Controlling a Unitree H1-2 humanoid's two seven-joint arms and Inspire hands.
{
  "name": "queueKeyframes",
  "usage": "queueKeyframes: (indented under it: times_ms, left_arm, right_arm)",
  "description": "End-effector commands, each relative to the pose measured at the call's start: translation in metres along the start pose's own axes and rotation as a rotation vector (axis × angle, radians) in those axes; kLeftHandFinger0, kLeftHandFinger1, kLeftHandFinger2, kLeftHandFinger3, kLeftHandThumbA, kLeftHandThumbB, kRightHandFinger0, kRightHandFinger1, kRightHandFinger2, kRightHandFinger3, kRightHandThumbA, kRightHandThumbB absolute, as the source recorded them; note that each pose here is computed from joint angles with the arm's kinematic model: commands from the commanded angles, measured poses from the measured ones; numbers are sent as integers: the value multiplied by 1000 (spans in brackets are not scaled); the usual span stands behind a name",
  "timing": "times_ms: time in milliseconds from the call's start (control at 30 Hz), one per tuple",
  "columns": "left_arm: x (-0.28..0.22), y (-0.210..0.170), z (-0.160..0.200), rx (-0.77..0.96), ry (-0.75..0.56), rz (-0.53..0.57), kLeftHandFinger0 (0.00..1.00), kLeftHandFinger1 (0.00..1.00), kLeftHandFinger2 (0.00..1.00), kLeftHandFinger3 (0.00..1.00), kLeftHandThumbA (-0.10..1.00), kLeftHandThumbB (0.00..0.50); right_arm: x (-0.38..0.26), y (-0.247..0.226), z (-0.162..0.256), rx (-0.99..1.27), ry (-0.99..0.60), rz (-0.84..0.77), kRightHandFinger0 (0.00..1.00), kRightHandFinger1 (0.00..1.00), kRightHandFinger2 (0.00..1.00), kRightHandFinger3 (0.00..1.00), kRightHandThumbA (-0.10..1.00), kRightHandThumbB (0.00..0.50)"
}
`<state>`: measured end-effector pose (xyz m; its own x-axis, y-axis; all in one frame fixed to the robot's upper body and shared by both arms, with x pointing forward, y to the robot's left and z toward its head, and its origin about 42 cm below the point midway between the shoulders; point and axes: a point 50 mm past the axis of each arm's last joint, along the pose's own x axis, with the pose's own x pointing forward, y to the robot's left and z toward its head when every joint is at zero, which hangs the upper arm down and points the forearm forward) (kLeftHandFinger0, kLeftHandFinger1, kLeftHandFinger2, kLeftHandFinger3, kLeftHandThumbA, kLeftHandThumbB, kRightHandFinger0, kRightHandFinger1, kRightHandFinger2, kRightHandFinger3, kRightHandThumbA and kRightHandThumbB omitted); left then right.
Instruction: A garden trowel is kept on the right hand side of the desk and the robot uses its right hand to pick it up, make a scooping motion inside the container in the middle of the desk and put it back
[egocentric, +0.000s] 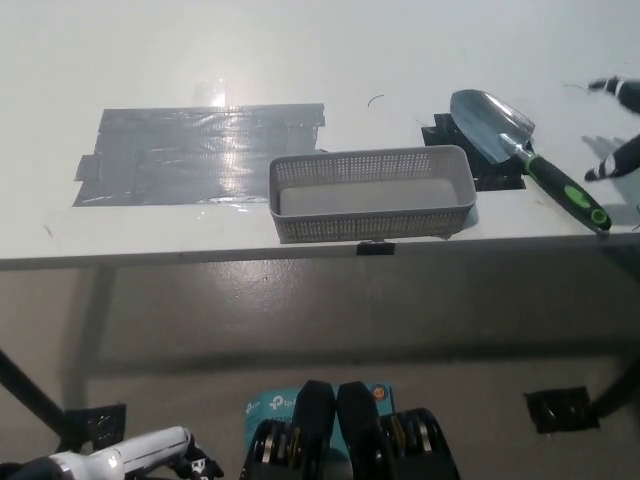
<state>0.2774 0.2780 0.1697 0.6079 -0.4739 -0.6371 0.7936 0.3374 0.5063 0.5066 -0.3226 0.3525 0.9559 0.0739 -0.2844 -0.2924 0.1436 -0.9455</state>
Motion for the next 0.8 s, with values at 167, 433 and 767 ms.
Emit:
queueKeyframes:
  times_ms: [167,433,767]
  left_arm:
    - [-9,6,0,21,15,28,876,726,756,785,1000,500]
    - [-12,2,-1,16,13,35,896,724,753,778,1000,500]
    - [-6,-2,-1,-29,-3,61,859,708,743,770,1000,500]
  right_arm:
    - [-110,-15,-1,176,-206,-85,1000,1000,1000,1000,773,500]
    - [-149,122,-8,648,-280,-158,1000,1000,1000,1000,339,201]
    - [-162,260,17,745,-186,-176,792,906,1000,1000,105,172]
